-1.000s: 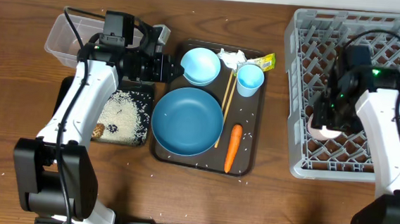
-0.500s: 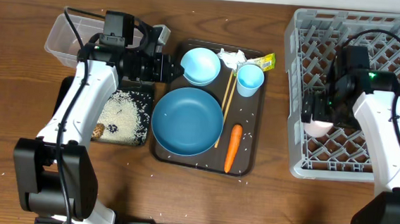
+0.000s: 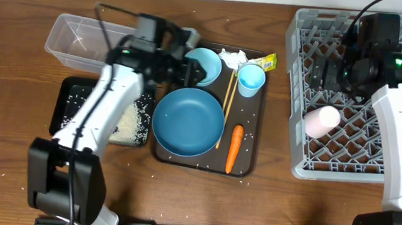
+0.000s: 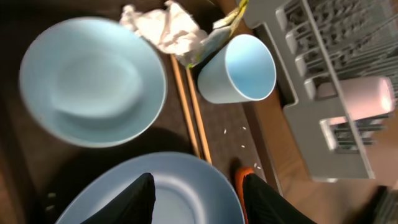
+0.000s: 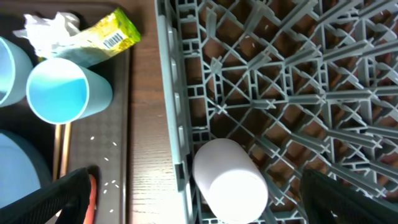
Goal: Sort waste into correct bins and load items into the dishwasher rack
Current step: 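Reach the left gripper to the light-blue cup and grasp it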
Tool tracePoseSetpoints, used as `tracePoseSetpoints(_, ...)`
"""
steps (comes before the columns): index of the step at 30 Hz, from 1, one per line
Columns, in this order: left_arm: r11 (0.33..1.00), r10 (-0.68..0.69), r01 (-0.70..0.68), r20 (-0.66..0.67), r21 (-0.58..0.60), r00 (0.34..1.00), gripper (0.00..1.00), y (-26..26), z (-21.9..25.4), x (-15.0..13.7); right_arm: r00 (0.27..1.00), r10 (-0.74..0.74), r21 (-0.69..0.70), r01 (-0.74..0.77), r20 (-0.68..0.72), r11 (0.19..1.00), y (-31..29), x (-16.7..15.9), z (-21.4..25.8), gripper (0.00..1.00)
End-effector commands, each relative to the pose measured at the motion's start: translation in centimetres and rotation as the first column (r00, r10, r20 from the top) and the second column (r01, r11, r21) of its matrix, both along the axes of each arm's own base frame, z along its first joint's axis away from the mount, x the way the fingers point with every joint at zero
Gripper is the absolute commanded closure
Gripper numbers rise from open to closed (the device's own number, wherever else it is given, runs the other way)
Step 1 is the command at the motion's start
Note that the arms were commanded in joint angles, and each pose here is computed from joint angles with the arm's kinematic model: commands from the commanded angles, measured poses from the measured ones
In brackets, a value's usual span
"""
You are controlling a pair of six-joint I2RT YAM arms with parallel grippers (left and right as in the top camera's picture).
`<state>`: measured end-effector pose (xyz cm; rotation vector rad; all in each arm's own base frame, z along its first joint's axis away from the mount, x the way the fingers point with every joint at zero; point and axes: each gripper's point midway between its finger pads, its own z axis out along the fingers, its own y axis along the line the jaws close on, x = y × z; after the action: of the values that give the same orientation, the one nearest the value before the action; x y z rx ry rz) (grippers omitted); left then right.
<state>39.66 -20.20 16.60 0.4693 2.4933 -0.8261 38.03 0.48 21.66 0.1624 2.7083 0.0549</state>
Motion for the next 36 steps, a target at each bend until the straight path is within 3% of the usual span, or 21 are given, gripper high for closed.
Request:
tracePoseSetpoints(1, 0.992, 0.024, -0.040, 0.126, 0.120, 0.992, 0.53, -1.4, 1.5, 2.0, 1.000, 0.002, 0.024, -0.003, 0.017, 1.000, 0.2, 0.3, 0.6, 0.01)
tracePoseSetpoints(6, 0.989, -0.020, 0.000, 0.138, 0.150, 0.990, 0.52, -4.9, 0.5, 3.7, 1.000, 0.010, 0.040, -0.011, 0.015, 0.999, 0.6, 0.2, 0.6, 0.01)
tracePoseSetpoints(13, 0.986, -0.028, 0.019, 0.055, 0.164, 0.998, 0.43, -8.1, -4.6, 6.2, 1.000, 0.026, 0.046, -0.026, -0.008, 0.999, 0.8, -0.3, 0.4, 0.01)
tracePoseSetpoints(29, 0.984, -0.082, 0.072, 0.058, 0.164, 0.995, 0.39, -11.0, -5.8, 5.3, 0.999, 0.041, 0.039, -0.040, -0.006, 0.998, 0.7, -0.3, 0.4, 0.01)
tracePoseSetpoints(36, 0.976, -0.095, 0.090, 0.018, 0.198, 0.995, 0.41, -11.6, -8.5, 4.7, 0.999, 0.049, 0.035, -0.049, -0.009, 0.998, 0.7, -0.3, 0.4, 0.01)
